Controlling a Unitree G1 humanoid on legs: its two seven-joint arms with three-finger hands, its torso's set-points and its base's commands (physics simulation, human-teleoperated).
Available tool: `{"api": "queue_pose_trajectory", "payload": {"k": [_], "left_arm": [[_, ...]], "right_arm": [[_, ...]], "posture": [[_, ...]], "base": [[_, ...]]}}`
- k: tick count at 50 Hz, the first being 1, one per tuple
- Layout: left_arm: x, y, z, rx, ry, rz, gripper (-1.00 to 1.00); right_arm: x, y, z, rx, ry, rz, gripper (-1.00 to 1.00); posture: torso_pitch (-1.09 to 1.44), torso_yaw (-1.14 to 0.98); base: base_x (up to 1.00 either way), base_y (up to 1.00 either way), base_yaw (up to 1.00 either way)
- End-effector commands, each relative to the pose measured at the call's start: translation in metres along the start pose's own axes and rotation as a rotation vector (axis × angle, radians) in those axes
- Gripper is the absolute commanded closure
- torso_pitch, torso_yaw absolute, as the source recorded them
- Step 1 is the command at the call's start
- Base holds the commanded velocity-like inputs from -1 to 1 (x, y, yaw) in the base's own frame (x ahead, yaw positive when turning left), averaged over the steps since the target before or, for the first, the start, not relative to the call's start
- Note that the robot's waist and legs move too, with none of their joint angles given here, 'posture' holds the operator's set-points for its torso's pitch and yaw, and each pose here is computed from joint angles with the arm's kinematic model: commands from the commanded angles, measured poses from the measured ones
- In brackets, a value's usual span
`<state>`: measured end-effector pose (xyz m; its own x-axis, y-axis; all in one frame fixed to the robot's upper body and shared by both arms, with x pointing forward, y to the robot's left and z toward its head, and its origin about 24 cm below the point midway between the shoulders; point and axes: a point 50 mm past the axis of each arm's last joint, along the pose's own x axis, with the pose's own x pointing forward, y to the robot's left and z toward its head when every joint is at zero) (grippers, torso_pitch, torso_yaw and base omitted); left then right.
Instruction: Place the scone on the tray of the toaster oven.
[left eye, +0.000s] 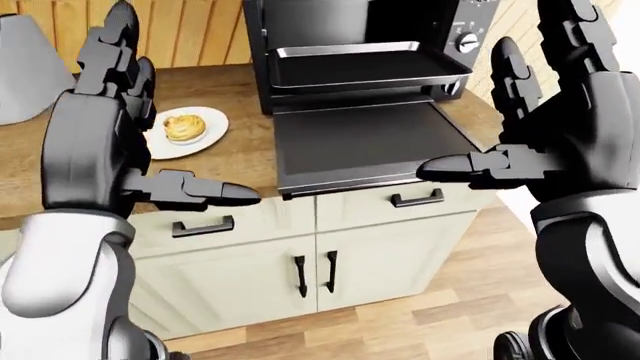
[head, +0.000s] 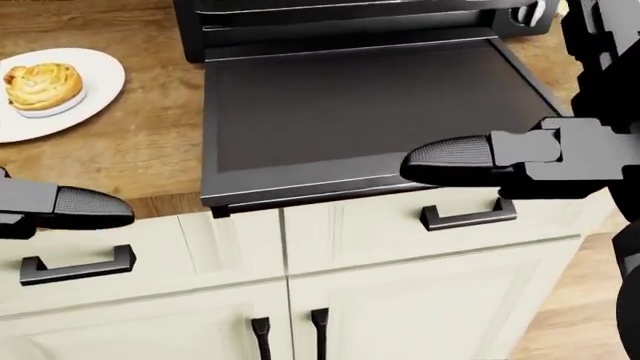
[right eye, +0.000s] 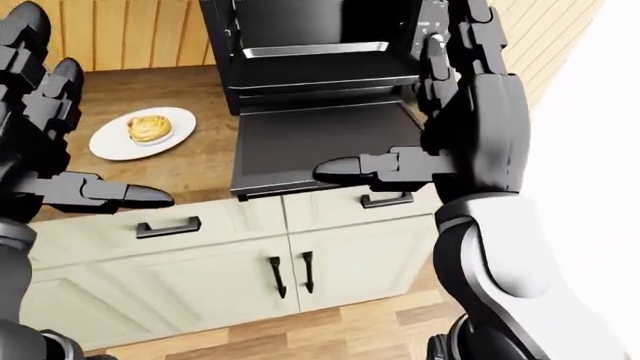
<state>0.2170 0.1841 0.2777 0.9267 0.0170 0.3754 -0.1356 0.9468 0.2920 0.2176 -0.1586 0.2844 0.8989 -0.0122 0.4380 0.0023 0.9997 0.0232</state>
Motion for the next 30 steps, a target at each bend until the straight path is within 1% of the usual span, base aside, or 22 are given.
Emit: {"api": "queue_pose_trajectory", "payload": {"k": [1,5,6,8,10,14,15,20,21,25,27,28,30], "left_arm": [[-0.0015,0.0053,0.0096,0.017,-0.062,0.032,-1.00],[-0.0028,0.0062,0.0095,0.022,-0.061,0.036,-1.00],[-0.0024,0.0067,0.0106,0.023,-0.065,0.041,-1.00],[-0.0027,0.0063,0.0117,0.023,-0.070,0.042,-1.00],[-0.0032,0.0063,0.0107,0.023,-0.067,0.042,-1.00],[-0.0047,0.0057,0.0089,0.022,-0.065,0.045,-1.00],[-0.0049,0.0060,0.0089,0.022,-0.065,0.045,-1.00],[-0.0050,0.0066,0.0086,0.024,-0.065,0.047,-1.00],[-0.0049,0.0069,0.0088,0.025,-0.066,0.049,-1.00],[-0.0049,0.0063,0.0083,0.026,-0.065,0.049,-1.00],[-0.0033,0.0070,0.0099,0.027,-0.068,0.049,-1.00],[-0.0028,0.0073,0.0102,0.028,-0.068,0.050,-1.00],[-0.0024,0.0072,0.0102,0.028,-0.068,0.049,-1.00]], "right_arm": [[0.0032,0.0013,0.0122,0.005,-0.060,0.006,-1.00],[-0.0020,0.0007,0.0087,0.003,-0.061,0.007,-1.00],[0.0034,0.0014,0.0156,0.005,-0.062,0.006,-1.00],[0.0045,0.0024,0.0172,0.004,-0.062,0.008,-1.00],[-0.0010,0.0017,0.0104,0.003,-0.064,0.009,-1.00],[-0.0026,0.0013,0.0090,0.005,-0.062,0.008,-1.00],[0.0003,0.0013,0.0144,0.005,-0.064,0.008,-1.00],[-0.0035,0.0009,0.0097,0.005,-0.063,0.009,-1.00],[0.0006,0.0015,0.0140,0.006,-0.065,0.007,-1.00],[-0.0035,0.0009,0.0106,0.006,-0.065,0.009,-1.00],[-0.0022,0.0012,0.0111,0.005,-0.066,0.010,-1.00],[0.0028,0.0016,0.0180,0.007,-0.068,0.010,-1.00],[0.0026,0.0019,0.0181,0.007,-0.068,0.011,-1.00]], "posture": [[0.00,0.00],[0.00,0.00],[0.00,0.00],[0.00,0.00],[0.00,0.00],[0.00,0.00],[0.00,0.00],[0.00,0.00],[0.00,0.00],[0.00,0.00],[0.00,0.00],[0.00,0.00],[0.00,0.00]], "base": [[0.09,0.05,0.00],[0.05,0.05,0.00],[0.01,0.08,0.00],[0.00,0.09,0.00],[0.00,0.11,0.00],[0.00,0.18,0.00],[0.01,0.18,0.00],[0.00,0.20,0.00],[0.00,0.19,0.00],[0.00,0.20,0.00],[0.00,0.21,0.00],[0.01,0.20,0.00],[0.00,0.19,0.00]]}}
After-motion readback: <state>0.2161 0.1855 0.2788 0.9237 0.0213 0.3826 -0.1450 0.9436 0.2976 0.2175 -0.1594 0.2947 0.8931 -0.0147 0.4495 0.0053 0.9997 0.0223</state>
